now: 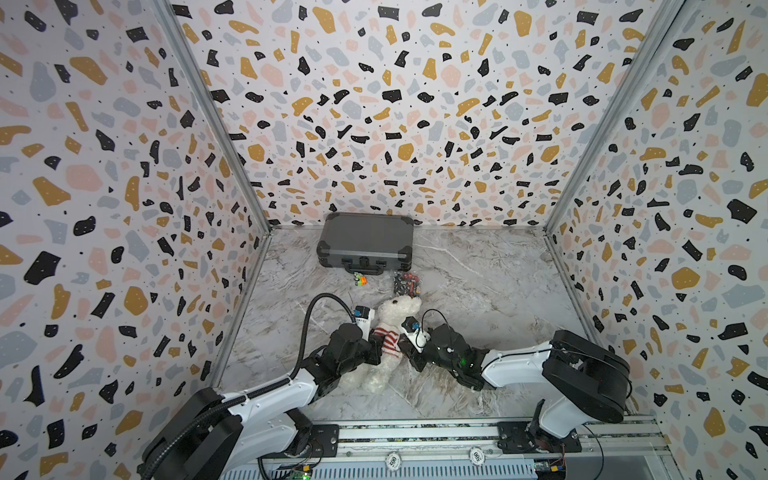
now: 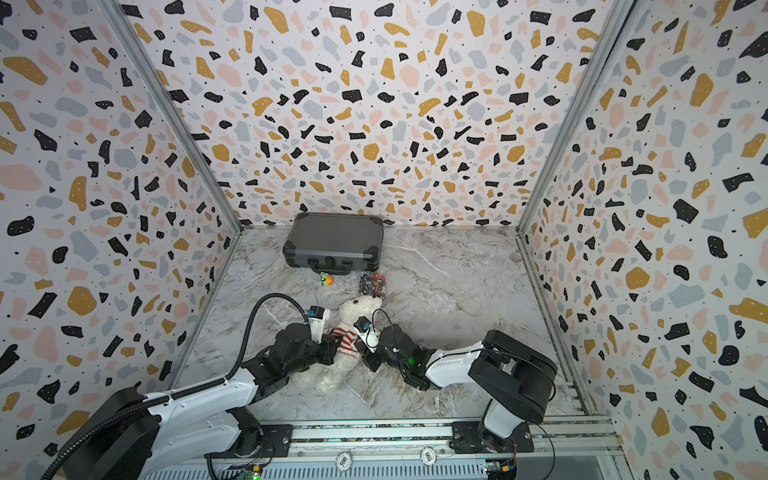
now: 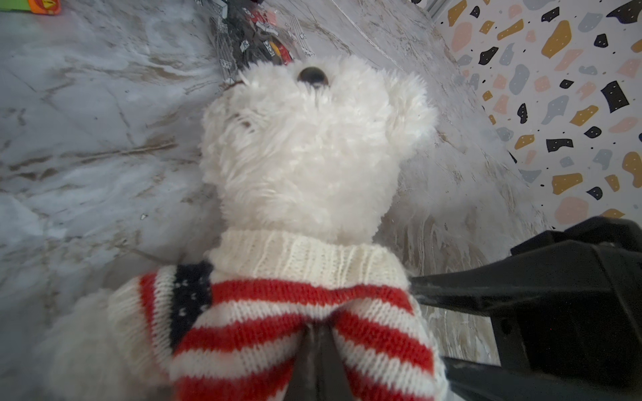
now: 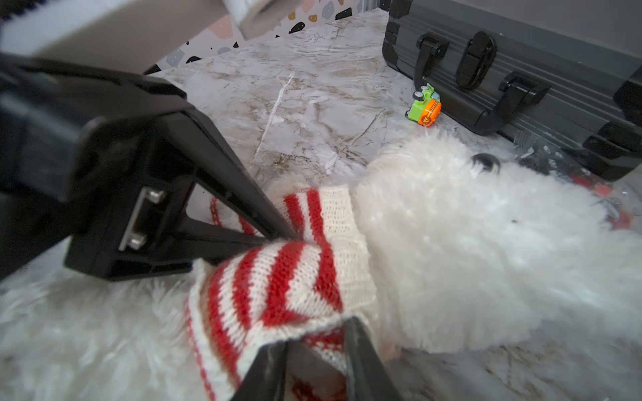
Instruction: Dress the teddy bear
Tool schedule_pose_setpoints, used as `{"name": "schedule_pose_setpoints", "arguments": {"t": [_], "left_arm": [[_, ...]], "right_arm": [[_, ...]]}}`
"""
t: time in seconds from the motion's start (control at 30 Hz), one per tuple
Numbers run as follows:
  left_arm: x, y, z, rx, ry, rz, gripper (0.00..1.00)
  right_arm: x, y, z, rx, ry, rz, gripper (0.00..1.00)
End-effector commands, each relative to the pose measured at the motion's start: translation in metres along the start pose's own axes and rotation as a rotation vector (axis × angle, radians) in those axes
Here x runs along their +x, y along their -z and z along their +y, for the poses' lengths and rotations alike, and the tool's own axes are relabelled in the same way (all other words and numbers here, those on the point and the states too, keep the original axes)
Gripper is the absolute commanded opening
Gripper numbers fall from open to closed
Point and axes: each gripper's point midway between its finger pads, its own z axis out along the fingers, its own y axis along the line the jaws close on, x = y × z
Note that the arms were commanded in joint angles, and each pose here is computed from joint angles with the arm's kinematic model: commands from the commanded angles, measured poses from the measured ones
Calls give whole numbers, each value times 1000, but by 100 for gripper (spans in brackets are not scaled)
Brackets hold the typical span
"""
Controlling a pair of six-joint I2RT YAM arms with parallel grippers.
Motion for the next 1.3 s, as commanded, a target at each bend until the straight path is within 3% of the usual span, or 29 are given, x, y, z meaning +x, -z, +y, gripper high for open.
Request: {"name": "schedule_pose_setpoints", "arguments": {"t": [0.0, 0.27, 0.7, 1.03, 1.27], "left_arm": [[25, 1, -12, 86, -45, 98, 0], [21, 4, -16, 101, -41, 81, 0], [14, 16, -20, 122, -21, 32, 0], [9, 25, -14, 88, -3, -11, 0], [21, 20, -6, 74, 1, 14, 0]], "right_arm": [[-34, -5, 16, -44, 36, -84, 33], [-34, -1, 18, -1, 79, -87, 37], [-35, 25, 34, -20, 141, -120, 0], [-61, 69, 49, -11, 129, -215, 0], [-66, 74, 49, -9, 92, -213, 0]]}}
